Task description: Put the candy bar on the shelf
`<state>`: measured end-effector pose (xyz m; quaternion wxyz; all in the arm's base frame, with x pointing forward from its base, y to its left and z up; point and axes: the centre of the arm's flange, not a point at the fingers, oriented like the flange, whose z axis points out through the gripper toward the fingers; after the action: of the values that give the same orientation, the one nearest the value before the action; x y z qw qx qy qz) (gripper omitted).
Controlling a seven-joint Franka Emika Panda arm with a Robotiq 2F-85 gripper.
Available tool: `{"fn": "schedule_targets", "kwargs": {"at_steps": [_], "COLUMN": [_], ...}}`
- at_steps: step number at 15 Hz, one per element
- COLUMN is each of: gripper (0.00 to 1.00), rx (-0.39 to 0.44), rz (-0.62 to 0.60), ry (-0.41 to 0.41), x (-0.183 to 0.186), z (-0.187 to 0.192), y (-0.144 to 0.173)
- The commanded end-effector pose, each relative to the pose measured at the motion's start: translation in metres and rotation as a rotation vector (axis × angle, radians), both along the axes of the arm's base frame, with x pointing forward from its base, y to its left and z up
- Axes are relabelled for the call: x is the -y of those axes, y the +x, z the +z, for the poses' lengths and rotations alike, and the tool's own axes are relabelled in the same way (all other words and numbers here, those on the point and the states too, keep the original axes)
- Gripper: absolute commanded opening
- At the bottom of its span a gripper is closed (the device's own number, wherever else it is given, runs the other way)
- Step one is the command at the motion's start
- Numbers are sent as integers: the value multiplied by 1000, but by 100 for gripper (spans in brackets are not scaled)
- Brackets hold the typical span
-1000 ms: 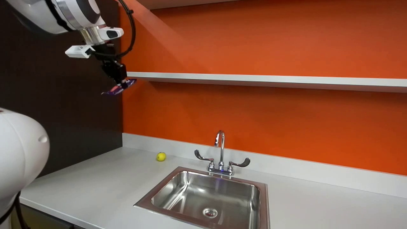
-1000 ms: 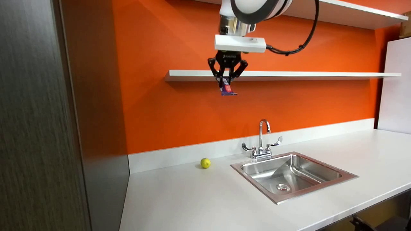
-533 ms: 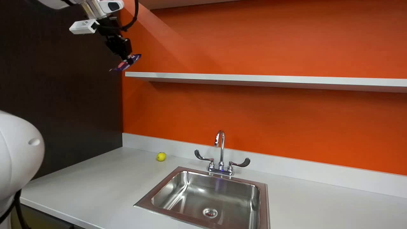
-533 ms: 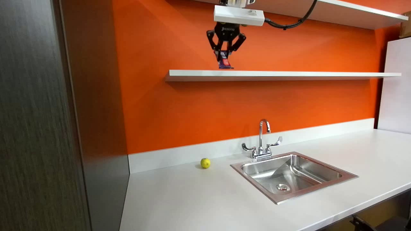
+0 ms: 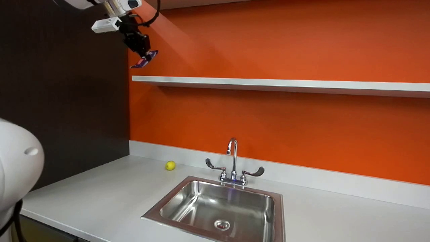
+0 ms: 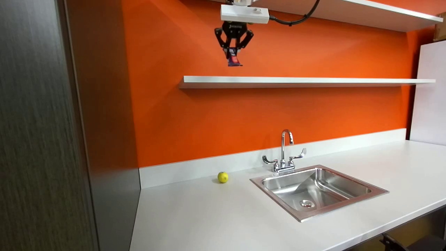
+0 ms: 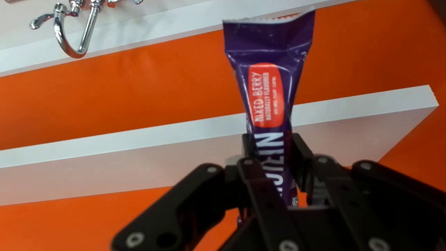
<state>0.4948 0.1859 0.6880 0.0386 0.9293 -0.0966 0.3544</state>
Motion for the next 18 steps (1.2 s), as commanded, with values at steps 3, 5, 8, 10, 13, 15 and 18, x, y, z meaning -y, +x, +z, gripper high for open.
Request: {"fn": "schedule_targets", "kwargs": {"at_steps": [3, 5, 8, 10, 13, 15, 18], "gripper": [7, 7, 7, 7, 7, 7, 7], "rx": [-27, -29, -36, -43, -52, -59, -66], "rz": [19, 13, 0, -9, -19, -26, -35], "ry": [-43, -45, -45, -42, -40, -37, -36], "x": [-18, -18, -16, -16, -16, -17, -18], "z": [17, 17, 19, 18, 16, 13, 7], "y": [69, 86, 107, 118, 131, 140, 152]}}
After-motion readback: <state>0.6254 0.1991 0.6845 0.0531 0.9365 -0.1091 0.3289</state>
